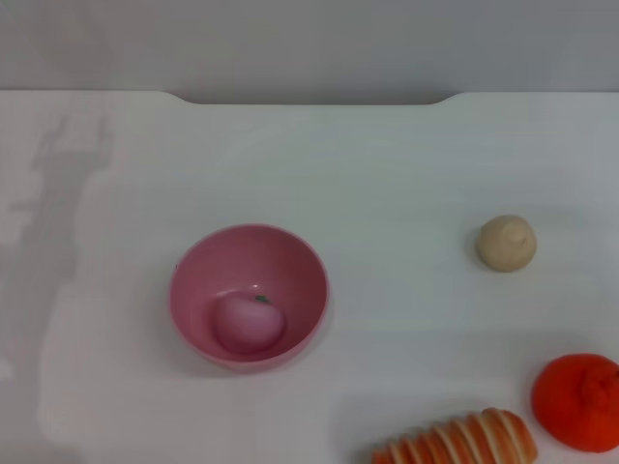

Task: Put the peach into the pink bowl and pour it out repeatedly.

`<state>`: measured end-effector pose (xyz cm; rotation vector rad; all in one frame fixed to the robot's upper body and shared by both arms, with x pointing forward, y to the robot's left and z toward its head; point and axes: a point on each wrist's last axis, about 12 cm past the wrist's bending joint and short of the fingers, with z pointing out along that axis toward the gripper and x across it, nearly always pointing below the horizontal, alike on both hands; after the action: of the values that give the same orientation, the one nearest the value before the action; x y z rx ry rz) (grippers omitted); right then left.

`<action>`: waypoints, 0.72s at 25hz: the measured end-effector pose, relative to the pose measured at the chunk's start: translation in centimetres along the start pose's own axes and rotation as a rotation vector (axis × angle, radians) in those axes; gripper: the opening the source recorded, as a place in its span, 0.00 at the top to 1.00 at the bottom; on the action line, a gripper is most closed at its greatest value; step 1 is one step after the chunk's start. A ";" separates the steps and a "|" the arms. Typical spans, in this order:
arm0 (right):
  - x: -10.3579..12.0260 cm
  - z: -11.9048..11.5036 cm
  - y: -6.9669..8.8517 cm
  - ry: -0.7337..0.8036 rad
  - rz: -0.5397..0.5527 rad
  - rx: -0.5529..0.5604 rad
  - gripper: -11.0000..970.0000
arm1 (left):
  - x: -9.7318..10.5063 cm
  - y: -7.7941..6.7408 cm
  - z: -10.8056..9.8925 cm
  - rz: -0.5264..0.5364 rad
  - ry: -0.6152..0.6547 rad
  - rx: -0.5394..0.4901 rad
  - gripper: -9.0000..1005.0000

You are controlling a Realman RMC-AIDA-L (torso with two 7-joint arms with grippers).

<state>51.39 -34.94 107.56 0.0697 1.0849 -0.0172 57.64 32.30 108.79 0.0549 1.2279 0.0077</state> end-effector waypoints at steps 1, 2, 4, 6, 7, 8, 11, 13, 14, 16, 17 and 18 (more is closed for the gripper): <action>0.1 -0.4 -0.1 0.005 0.015 0.025 0.48 | 0.0 0.0 0.0 0.003 0.002 0.004 0.45; 0.1 -0.4 -0.1 0.005 0.015 0.025 0.48 | 0.0 -0.1 0.0 0.004 0.004 0.009 0.45; 0.0 -0.7 -0.2 -0.004 0.019 0.037 0.48 | 0.1 -0.2 0.0 0.004 0.008 0.015 0.45; -0.2 -1.0 -0.2 -0.019 0.020 0.039 0.48 | 0.2 -0.3 -0.2 0.002 0.011 0.023 0.45; -0.3 -1.2 -0.1 -0.025 0.021 0.039 0.48 | 0.2 -0.4 -0.3 0.000 0.013 0.029 0.45; -0.3 -1.2 -0.1 -0.030 0.021 0.038 0.48 | 0.3 -0.6 -0.4 0.001 0.014 0.040 0.45; -0.3 -1.3 0.2 -0.033 0.022 0.026 0.48 | 0.5 -1.3 -1.0 0.003 0.024 0.085 0.45; -0.3 -1.2 0.3 -0.035 0.023 0.016 0.48 | 0.6 -1.4 -1.1 0.002 0.029 0.092 0.45; -0.4 -1.1 0.4 -0.039 0.025 0.007 0.48 | 0.7 -1.5 -1.2 0.001 0.033 0.095 0.45; -0.4 -1.0 0.8 -0.048 0.029 -0.008 0.48 | 0.8 -1.6 -1.4 -0.001 0.040 0.098 0.45; -0.4 -0.9 0.9 -0.050 0.031 -0.011 0.48 | 0.9 -1.6 -1.4 -0.001 0.043 0.098 0.45; -0.4 -0.8 1.0 -0.052 0.033 -0.013 0.48 | 0.9 -1.6 -1.5 -0.002 0.044 0.098 0.45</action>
<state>50.57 -33.92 107.61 0.0746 1.0318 0.0179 56.52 30.77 107.36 0.1392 1.2715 -0.0532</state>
